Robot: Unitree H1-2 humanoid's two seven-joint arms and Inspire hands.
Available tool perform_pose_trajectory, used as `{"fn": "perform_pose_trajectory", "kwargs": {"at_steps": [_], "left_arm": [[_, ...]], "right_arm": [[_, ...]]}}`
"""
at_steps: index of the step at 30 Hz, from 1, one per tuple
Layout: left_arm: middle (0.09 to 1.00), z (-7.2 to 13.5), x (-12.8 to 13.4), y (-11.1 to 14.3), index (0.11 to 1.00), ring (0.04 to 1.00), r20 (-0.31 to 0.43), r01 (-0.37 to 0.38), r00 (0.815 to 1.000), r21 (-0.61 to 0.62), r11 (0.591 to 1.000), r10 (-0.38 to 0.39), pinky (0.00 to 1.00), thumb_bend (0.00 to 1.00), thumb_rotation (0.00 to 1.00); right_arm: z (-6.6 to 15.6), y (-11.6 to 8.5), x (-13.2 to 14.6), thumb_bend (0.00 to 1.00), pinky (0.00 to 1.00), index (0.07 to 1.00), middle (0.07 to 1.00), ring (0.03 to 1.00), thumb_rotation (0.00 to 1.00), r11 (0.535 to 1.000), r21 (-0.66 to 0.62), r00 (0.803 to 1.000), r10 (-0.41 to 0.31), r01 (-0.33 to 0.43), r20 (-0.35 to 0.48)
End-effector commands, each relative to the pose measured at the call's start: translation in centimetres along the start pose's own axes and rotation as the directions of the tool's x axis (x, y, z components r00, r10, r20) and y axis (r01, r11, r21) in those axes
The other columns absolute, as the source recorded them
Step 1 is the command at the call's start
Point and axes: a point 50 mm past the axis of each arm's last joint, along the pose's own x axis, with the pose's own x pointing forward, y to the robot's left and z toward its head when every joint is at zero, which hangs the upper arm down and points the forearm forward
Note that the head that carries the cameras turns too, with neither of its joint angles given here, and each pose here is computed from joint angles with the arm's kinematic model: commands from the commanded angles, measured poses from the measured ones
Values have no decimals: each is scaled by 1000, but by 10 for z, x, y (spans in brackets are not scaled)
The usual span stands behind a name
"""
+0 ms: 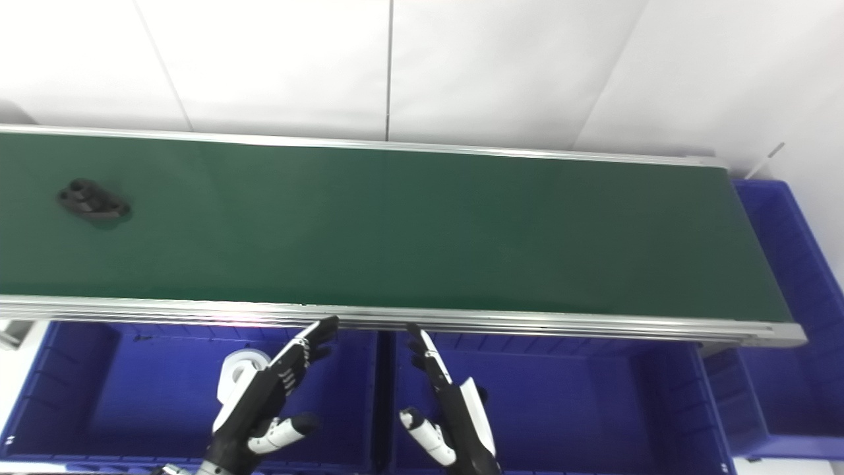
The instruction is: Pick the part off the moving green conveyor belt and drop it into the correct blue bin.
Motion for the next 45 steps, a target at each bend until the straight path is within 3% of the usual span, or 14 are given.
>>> {"fn": "perform_pose_trajectory", "kwargs": {"at_steps": [1,13,24,37,42,45], "left_arm": [[918,5,7,-4,880,918,63,0,998,17,1000,-1,878,779,742],[888,-11,16,-9,849,882,35,1,999,36,999,-3,809,791,760],[876,-17,19,-10,836,868,21,2,1000,34,999,-3,786,799,760],[875,3,29,-15,833,860,103,5,995,60,998,-11,768,800,737],[872,8,35,-20,830,856,126,12,992,60,998,-20,760,781,733],[878,10,38,-23,835,861,137,18,990,48,999,-25,768,776,730]], "right_arm": [[4,-3,2,828,886,988,989,944,1000,1000,19,999,2,-3,52],[-15,-12,7,851,891,1000,984,941,1000,1000,-7,1000,8,-8,-5],[-17,-12,7,864,925,1000,992,956,988,1000,19,1000,7,-6,-18],[-5,-23,2,870,907,1000,975,937,949,1000,-4,1000,22,-22,21],[13,-35,-2,827,934,967,971,938,814,1000,3,997,6,-6,77],[34,-43,-3,813,905,944,958,906,664,999,7,989,-41,41,145]]}}
